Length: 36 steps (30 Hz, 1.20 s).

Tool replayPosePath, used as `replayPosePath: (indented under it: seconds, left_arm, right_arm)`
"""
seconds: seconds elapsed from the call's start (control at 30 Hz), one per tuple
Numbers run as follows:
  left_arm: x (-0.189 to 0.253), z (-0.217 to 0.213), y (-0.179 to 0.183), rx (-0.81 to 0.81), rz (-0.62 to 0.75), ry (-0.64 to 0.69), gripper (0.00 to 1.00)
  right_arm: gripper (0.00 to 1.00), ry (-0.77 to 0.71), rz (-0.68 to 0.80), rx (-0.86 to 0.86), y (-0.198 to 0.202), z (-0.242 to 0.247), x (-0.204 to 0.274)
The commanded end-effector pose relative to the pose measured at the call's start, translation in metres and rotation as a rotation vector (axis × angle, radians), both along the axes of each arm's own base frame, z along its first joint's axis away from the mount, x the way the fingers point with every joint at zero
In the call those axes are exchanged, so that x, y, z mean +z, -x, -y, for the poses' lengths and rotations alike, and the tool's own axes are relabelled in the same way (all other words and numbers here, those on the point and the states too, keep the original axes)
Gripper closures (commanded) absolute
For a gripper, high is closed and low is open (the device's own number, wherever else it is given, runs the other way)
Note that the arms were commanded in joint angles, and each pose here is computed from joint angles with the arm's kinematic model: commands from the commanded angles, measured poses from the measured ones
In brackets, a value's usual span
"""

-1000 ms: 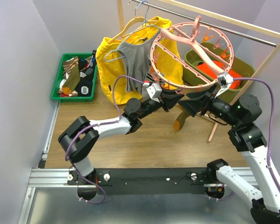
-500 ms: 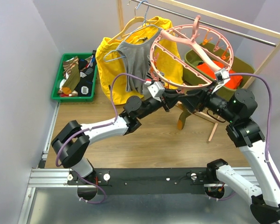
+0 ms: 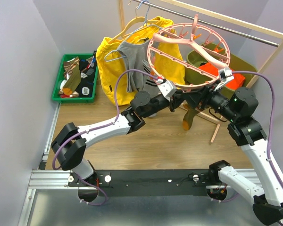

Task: Clip the socks to the hanger
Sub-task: Open the clamp at the hanger.

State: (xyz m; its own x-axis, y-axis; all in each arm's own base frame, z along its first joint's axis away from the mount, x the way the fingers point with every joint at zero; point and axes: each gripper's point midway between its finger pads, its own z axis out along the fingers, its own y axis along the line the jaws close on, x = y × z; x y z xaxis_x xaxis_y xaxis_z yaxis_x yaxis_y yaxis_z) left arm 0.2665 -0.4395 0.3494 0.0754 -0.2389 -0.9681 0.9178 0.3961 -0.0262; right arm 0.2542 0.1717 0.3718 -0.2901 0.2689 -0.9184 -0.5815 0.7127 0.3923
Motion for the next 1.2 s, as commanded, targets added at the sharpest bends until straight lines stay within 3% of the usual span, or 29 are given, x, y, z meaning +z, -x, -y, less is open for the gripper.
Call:
replayPosePath:
  seconds: [0.0,0.53,0.8,0.9,1.17]
  left_arm:
    - [0.017,-0.002,0.012,0.009,0.055,-0.017,0.90]
    - [0.021,0.010,0.018,0.004,0.078,-0.057,0.90]
    - [0.021,0.014,0.022,-0.001,0.067,-0.081,0.90]
    - [0.021,0.013,0.023,0.006,0.066,-0.081,0.85]
    - [0.013,0.005,0.022,0.060,0.058,-0.063,0.62]
  right_arm:
    - [0.32,-0.074,0.022,-0.101,-0.011,0.010,0.022]
    - [0.37,-0.077,-0.012,-0.064,-0.011,0.003,0.014]
    - [0.51,-0.051,-0.022,-0.125,-0.018,0.012,0.005]
    - [0.60,-0.056,-0.018,-0.137,-0.018,0.014,0.007]
    - [0.73,-0.103,-0.026,-0.147,-0.016,0.015,0.013]
